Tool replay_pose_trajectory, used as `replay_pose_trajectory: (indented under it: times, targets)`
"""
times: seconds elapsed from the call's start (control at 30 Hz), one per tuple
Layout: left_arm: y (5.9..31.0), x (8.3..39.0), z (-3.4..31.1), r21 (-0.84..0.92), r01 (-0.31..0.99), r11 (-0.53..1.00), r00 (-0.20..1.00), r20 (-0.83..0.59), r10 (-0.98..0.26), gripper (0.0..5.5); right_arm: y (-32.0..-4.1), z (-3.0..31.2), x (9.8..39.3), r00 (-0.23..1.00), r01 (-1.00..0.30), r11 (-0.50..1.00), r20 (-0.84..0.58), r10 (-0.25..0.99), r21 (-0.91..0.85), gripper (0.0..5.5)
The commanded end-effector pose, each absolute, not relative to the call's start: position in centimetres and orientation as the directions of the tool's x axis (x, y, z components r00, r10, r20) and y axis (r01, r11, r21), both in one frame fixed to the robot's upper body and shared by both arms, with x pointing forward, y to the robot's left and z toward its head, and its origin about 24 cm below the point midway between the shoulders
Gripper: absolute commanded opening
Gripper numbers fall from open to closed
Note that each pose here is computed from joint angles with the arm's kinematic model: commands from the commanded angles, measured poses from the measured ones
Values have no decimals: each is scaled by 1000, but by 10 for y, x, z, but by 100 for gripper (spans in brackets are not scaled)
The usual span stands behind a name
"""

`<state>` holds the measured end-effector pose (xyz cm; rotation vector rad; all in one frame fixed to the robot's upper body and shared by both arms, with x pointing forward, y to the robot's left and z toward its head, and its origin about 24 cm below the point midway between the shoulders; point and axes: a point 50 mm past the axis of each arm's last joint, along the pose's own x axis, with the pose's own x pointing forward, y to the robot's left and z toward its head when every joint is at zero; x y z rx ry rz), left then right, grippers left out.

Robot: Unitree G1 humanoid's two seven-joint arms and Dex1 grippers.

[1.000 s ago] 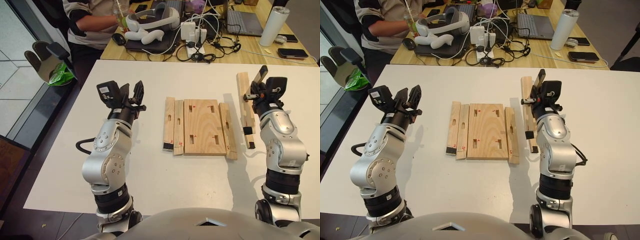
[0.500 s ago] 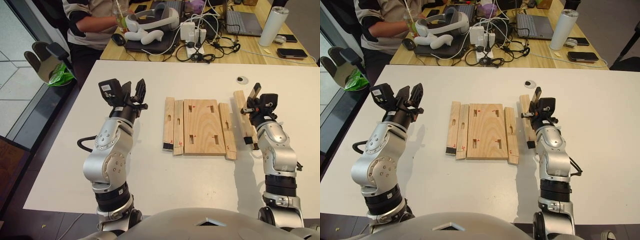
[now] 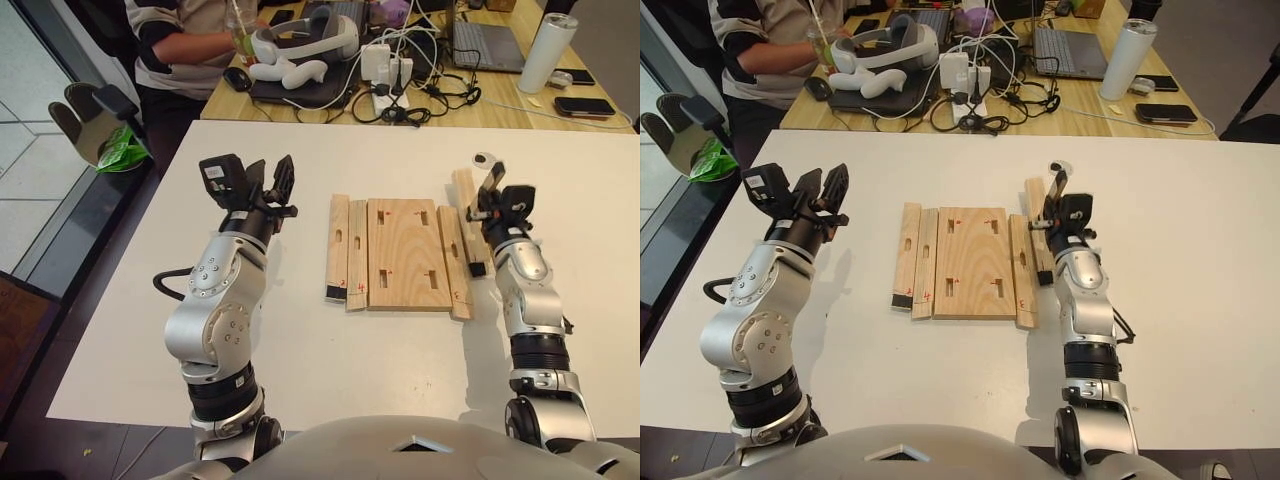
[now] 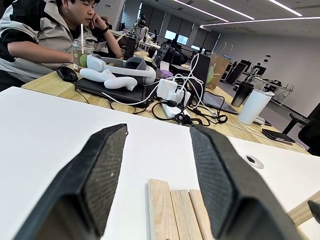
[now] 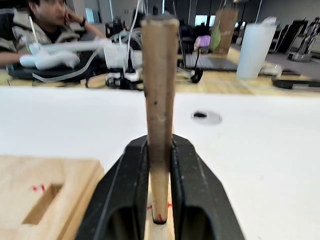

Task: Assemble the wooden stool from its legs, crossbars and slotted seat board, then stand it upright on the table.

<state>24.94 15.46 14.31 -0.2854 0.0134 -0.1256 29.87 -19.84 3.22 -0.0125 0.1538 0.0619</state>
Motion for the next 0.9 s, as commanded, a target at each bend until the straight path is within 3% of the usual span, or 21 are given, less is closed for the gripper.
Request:
replay_pose_trajectory:
  times: [0.03, 0.63, 0.9]
  targets:
    - [152, 250, 144, -280, 152, 948, 987, -6, -160, 231, -218, -32, 269, 908, -40, 999, -417, 30, -17, 40]
    - [149, 252, 145, -278, 155, 948, 987, 10, -159, 231, -215, 12, 295, 991, -36, 998, -130, 28, -57, 40]
    - [147, 252, 145, -280, 155, 947, 987, 10, -159, 231, -211, 27, 297, 997, -55, 996, -63, 50, -69, 180]
